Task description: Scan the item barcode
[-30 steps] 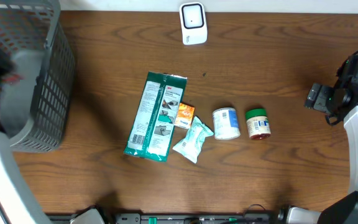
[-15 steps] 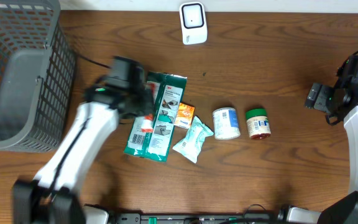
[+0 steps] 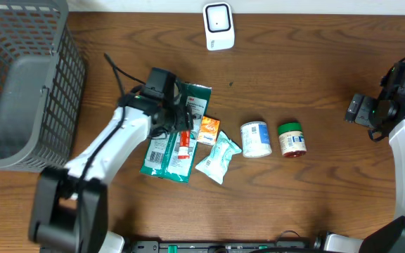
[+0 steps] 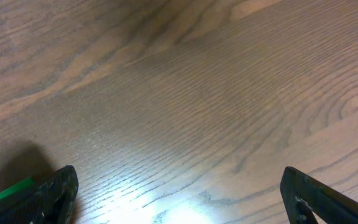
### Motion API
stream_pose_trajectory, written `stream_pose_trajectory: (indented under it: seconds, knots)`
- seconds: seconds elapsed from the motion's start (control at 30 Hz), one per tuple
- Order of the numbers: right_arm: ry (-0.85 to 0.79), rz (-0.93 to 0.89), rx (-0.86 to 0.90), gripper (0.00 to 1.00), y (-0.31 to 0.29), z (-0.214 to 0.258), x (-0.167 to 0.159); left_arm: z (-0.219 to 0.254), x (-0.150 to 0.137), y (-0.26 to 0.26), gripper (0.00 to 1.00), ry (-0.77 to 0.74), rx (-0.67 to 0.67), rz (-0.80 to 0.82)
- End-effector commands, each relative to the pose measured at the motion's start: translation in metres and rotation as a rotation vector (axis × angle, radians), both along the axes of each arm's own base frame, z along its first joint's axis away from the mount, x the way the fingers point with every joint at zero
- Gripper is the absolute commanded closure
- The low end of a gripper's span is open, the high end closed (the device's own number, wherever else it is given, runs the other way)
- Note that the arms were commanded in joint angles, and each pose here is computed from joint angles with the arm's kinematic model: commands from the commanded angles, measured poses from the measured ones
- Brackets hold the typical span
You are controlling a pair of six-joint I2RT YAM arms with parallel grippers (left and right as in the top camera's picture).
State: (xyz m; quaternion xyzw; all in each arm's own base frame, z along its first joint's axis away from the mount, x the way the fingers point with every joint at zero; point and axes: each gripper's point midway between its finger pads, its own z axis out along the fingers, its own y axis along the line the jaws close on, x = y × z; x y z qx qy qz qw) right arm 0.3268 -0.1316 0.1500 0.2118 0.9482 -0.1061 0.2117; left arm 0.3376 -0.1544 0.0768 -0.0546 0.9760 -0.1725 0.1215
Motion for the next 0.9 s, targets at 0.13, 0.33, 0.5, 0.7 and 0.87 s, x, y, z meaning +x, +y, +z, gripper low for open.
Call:
stream_pose_trajectory:
  seconds: [0.13, 0.33, 0.5, 0.7, 0.87]
  knots:
    - [-0.011, 0.004, -0.014, 0.01, -0.001, 0.006, 0.002, 0.101, 0.029, 0.090, 0.25, -0.307, 0.036, 0.226]
    - [-0.011, 0.004, -0.013, 0.01, -0.001, 0.006, 0.002, 0.112, 0.031, 0.143, 0.14, -0.334, 0.054, 0.368]
    - [-0.011, 0.004, -0.013, 0.01, -0.001, 0.006, 0.002, 0.112, 0.031, 0.150, 0.14, -0.334, 0.057, 0.387]
    - [-0.011, 0.004, -0.013, 0.01, -0.001, 0.006, 0.002, 0.112, 0.031, 0.150, 0.13, -0.334, 0.057, 0.388]
    - [-0.011, 0.004, -0.013, 0.01, -0.001, 0.006, 0.002, 0.112, 0.031, 0.150, 0.13, -0.334, 0.057, 0.387]
